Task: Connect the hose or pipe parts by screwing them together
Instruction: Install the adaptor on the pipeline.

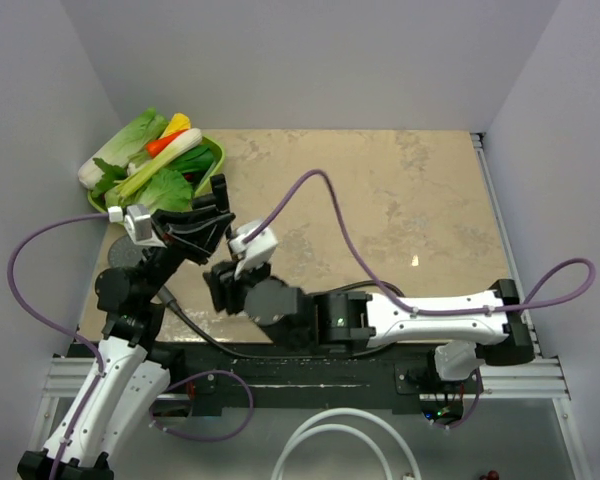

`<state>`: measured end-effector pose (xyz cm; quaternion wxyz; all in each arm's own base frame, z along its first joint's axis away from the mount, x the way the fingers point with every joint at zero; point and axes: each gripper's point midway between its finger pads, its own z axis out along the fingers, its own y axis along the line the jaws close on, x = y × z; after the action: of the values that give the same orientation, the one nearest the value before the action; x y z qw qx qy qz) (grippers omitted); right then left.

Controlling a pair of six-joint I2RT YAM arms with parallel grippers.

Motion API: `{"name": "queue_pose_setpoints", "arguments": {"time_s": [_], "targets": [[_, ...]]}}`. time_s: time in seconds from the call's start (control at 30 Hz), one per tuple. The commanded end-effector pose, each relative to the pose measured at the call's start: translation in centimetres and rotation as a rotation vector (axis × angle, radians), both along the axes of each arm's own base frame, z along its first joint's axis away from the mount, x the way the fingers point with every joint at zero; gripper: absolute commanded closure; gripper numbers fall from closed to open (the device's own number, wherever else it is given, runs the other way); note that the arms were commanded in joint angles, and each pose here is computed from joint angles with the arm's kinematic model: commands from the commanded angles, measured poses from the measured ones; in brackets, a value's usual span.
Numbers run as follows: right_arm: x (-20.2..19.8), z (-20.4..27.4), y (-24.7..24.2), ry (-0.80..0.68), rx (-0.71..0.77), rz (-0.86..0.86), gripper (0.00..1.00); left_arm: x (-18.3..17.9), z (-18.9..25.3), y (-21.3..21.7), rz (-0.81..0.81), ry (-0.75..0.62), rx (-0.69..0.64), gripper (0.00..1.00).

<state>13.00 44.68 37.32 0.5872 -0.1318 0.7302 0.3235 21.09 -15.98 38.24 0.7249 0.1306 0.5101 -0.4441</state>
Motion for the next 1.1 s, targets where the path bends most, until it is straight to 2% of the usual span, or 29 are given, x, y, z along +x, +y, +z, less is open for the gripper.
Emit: {"name": "queue_pose_setpoints", "arguments": {"time_s": [0.0, 0.2, 0.27, 0.3, 0.33, 0.4, 0.5, 0.57, 0.7, 0.73, 0.8, 0.9, 0.93, 0.97, 1.07], "targets": [[-2.5, -4.3, 0.9, 0.043, -0.147, 0.098, 0.48, -2.0, 6.6, 2.1, 0.058, -0.186, -0.152, 1.00], [-2.2, -3.1, 0.0, 0.023, -0.153, 0.091, 0.46, -2.9, 6.4, 1.6, 0.003, -0.181, -0.159, 1.00], [-2.1, -2.4, -0.7, 0.006, -0.148, 0.090, 0.51, -2.9, 6.4, 1.6, 0.005, -0.180, -0.154, 1.00], [-2.1, -0.9, -1.5, -0.007, -0.113, 0.095, 0.56, -2.9, 6.2, 1.5, 0.006, -0.175, -0.149, 1.00], [-2.1, 0.1, -1.9, -0.042, -0.114, 0.118, 0.75, -2.9, 6.2, 1.5, 0.006, -0.178, -0.144, 1.00], [-2.6, 2.4, -2.2, -0.092, -0.067, 0.173, 0.84, -2.8, 5.8, 1.3, -0.001, -0.164, -0.135, 1.00], [-4.2, 6.4, -2.7, -0.230, -0.094, 0.328, 0.95, -2.8, 5.3, 1.0, -0.014, -0.154, -0.120, 1.00], [-4.9, 8.1, -3.4, -0.283, -0.106, 0.389, 0.96, -3.0, 5.2, 0.7, -0.037, -0.158, -0.100, 1.00], [-1.0, 13.2, -8.3, -0.416, -0.132, 0.246, 0.95, -4.1, 5.0, -0.3, -0.113, -0.167, -0.066, 1.00], [0.0, 14.4, -9.3, -0.431, -0.113, 0.232, 1.00, -4.4, 4.9, -0.6, -0.138, -0.170, -0.056, 1.00], [2.2, 16.8, -10.3, -0.473, -0.073, 0.265, 1.00, -5.9, 4.4, -1.6, -0.241, -0.170, -0.029, 1.00], [4.4, 17.7, -9.8, -0.517, -0.122, 0.335, 1.00, -8.3, 3.7, -2.7, -0.392, -0.187, 0.003, 1.00], [4.7, 17.7, -9.5, -0.526, -0.138, 0.360, 1.00, -9.2, 3.9, -2.9, -0.430, -0.233, 0.009, 1.00], [5.8, 17.4, -9.0, -0.527, -0.172, 0.382, 1.00, -10.2, 3.0, -3.3, -0.504, -0.200, 0.018, 1.00], [5.8, 16.7, -7.1, -0.545, -0.190, 0.543, 1.00, -11.5, 2.5, -3.5, -0.574, -0.213, 0.032, 1.00]]}}
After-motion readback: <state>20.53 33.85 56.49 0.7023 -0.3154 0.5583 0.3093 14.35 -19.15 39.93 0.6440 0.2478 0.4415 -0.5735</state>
